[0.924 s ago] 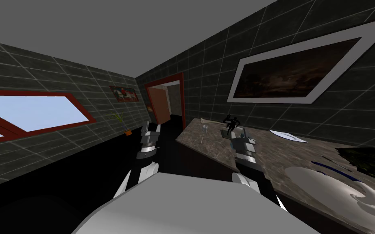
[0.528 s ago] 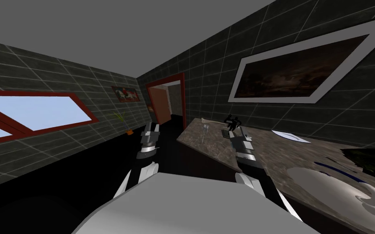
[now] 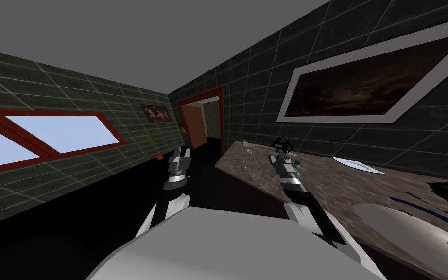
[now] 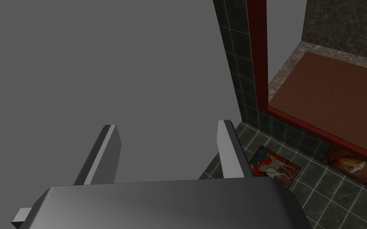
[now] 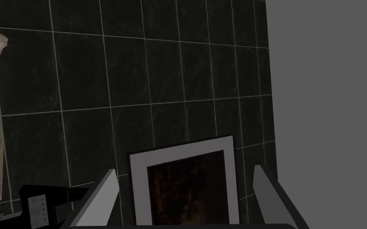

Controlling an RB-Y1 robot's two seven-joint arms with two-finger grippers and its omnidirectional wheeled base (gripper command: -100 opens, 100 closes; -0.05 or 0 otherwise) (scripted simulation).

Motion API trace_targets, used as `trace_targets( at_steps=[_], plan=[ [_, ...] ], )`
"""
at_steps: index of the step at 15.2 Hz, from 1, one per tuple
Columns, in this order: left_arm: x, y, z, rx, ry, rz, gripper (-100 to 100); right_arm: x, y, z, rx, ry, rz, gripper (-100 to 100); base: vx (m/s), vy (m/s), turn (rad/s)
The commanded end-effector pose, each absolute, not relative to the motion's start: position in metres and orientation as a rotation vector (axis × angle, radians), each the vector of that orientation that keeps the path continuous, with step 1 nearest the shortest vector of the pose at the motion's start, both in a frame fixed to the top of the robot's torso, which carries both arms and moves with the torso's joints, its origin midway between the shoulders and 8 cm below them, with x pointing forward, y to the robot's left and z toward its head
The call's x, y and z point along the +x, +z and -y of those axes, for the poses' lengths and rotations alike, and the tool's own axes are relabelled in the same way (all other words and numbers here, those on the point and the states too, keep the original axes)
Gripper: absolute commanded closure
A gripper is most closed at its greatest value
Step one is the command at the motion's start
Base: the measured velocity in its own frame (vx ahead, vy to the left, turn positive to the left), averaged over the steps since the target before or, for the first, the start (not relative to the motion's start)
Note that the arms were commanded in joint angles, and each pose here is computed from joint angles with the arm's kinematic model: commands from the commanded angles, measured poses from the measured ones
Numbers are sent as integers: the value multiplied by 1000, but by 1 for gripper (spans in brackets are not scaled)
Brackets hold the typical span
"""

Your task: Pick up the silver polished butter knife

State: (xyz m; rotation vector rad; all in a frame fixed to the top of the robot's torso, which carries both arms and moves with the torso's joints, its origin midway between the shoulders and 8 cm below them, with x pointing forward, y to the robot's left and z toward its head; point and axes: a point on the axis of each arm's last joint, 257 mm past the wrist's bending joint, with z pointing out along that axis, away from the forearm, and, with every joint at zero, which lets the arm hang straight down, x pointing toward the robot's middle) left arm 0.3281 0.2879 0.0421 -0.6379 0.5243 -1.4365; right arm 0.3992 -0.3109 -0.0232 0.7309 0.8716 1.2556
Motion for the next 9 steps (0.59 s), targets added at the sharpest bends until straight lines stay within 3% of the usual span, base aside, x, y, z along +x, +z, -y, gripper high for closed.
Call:
trace_targets(
  at_steps=[1, 9],
  plan=[
    [328, 42, -288, -638, -1436, -524, 0, 407, -31, 310, 727, 1229, -917, -100, -24, 66, 77],
    [328, 42, -288, -638, -1436, -524, 0, 453, -68, 315, 719, 1083, -1135, -100, -21, 71, 82]
  ],
)
